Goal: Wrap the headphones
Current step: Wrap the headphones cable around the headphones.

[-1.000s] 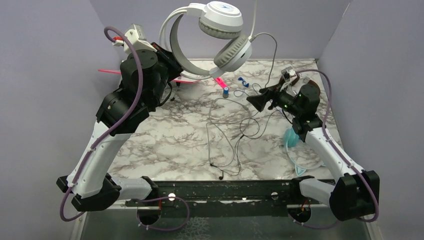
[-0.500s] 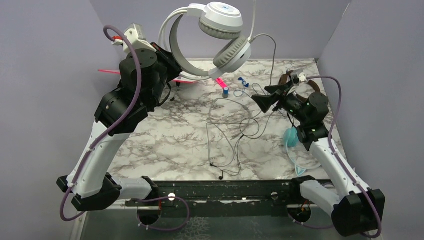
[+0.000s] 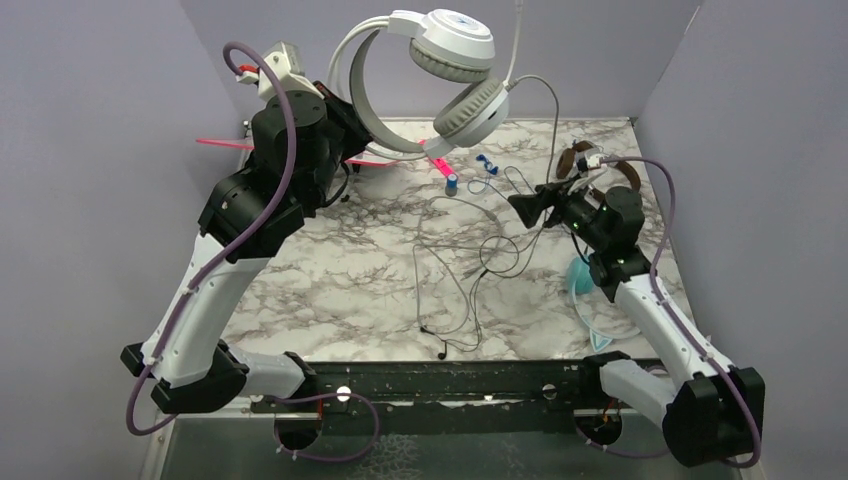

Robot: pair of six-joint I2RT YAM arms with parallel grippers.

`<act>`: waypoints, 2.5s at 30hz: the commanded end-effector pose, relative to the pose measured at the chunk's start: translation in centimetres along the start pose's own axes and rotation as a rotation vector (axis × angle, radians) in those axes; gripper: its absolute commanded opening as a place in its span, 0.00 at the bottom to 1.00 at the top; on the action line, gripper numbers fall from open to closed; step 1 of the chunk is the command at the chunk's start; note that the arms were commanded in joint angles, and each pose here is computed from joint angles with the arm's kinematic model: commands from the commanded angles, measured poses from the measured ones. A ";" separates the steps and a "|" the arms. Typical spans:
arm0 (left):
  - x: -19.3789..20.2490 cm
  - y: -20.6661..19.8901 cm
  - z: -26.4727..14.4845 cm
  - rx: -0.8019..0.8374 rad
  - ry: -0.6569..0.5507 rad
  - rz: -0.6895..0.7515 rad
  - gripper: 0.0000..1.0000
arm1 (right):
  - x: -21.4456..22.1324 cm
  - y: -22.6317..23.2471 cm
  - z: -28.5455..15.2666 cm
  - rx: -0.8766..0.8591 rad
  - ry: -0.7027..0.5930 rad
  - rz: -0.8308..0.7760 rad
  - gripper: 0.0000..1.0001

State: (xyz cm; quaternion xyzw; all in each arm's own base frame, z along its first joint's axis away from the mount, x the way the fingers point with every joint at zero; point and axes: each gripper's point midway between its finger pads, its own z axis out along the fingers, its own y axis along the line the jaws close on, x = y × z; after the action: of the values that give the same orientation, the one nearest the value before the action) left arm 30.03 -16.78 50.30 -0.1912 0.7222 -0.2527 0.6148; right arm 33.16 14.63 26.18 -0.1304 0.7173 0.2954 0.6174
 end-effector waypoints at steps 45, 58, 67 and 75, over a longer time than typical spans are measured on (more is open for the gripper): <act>8.0 -9.9 -7.4 0.877 0.301 0.065 0.00 | -12.3 5.6 8.1 -0.401 -0.010 -0.083 0.01; 5.4 -15.0 -4.9 1.020 0.228 -0.210 0.00 | -5.6 15.4 12.0 -0.678 0.226 0.266 0.02; -0.5 -10.2 0.8 0.651 -0.116 -0.329 0.00 | -1.6 17.2 9.4 -0.687 0.256 0.447 0.07; -3.9 -7.2 3.6 0.436 -0.320 -0.345 0.00 | -1.1 18.2 7.7 -0.663 0.176 0.487 0.07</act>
State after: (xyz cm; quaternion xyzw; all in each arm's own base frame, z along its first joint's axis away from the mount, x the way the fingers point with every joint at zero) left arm 34.45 -25.42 49.93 -0.1233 0.6131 -0.4587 0.6312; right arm 30.32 33.83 28.71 -0.1964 0.6736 0.6254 0.3414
